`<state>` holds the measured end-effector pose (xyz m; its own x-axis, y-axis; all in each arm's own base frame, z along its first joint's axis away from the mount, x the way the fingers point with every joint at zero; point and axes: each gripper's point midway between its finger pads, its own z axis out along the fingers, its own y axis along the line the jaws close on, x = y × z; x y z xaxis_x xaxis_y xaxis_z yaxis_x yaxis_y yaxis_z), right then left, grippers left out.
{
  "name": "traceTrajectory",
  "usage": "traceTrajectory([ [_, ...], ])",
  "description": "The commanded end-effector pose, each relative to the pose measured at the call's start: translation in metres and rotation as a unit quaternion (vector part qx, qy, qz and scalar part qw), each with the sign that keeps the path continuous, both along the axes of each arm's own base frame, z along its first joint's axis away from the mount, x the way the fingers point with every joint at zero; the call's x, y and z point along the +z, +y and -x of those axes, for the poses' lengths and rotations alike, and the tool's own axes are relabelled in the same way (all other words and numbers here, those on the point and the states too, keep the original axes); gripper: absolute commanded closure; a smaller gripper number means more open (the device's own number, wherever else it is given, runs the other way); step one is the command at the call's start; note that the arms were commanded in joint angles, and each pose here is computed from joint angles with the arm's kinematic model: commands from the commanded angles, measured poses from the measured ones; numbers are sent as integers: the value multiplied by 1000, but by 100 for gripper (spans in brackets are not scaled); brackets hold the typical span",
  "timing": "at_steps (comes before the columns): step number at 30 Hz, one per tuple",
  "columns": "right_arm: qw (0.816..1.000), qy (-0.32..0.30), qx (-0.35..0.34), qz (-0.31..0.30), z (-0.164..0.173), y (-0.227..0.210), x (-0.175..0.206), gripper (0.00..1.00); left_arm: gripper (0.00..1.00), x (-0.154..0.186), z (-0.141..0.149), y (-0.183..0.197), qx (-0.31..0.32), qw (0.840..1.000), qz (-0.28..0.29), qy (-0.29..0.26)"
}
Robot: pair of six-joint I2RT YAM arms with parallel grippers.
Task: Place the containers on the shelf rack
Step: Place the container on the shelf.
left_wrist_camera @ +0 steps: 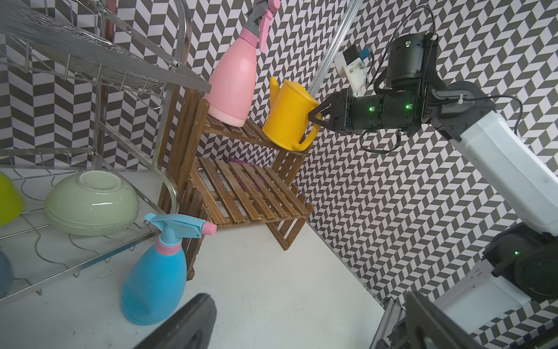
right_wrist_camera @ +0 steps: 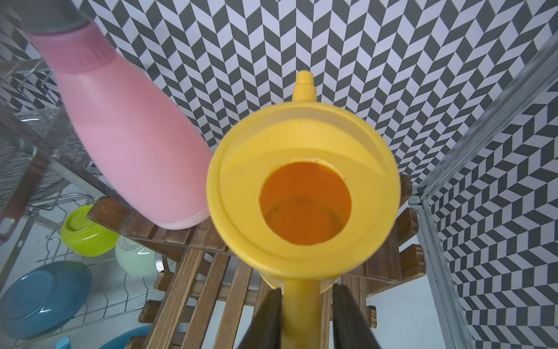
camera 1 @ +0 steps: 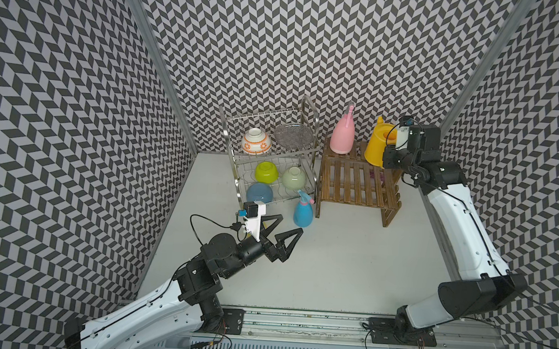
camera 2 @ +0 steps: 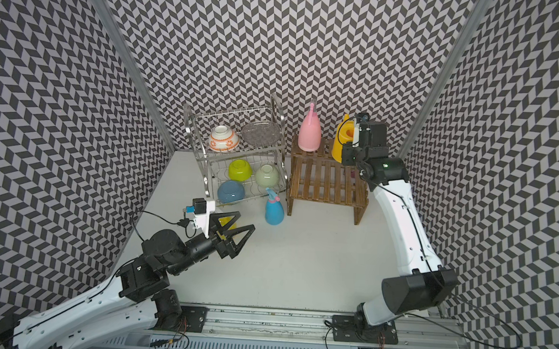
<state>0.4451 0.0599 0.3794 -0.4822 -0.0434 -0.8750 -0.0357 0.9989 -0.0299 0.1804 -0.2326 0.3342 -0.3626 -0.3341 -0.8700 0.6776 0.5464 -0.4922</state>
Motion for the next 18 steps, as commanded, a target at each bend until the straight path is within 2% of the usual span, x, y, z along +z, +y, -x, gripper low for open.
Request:
traceTrajectory([
  [1,1000,-26,-8,1,-11,-3,12,69,0,10,-1,3,5,1000,6,-14],
  [4,1000,-26,-12,4,-12,-5,11,69,0,11,-2,1,5,1000,5,-15],
  [8,999,-28,-16,8,-17,-8,10,78,0,10,-3,0,4,1000,2,-15],
  [18,999,-35,-18,16,-29,-9,9,79,0,12,-5,-4,3,1000,-5,-18],
])
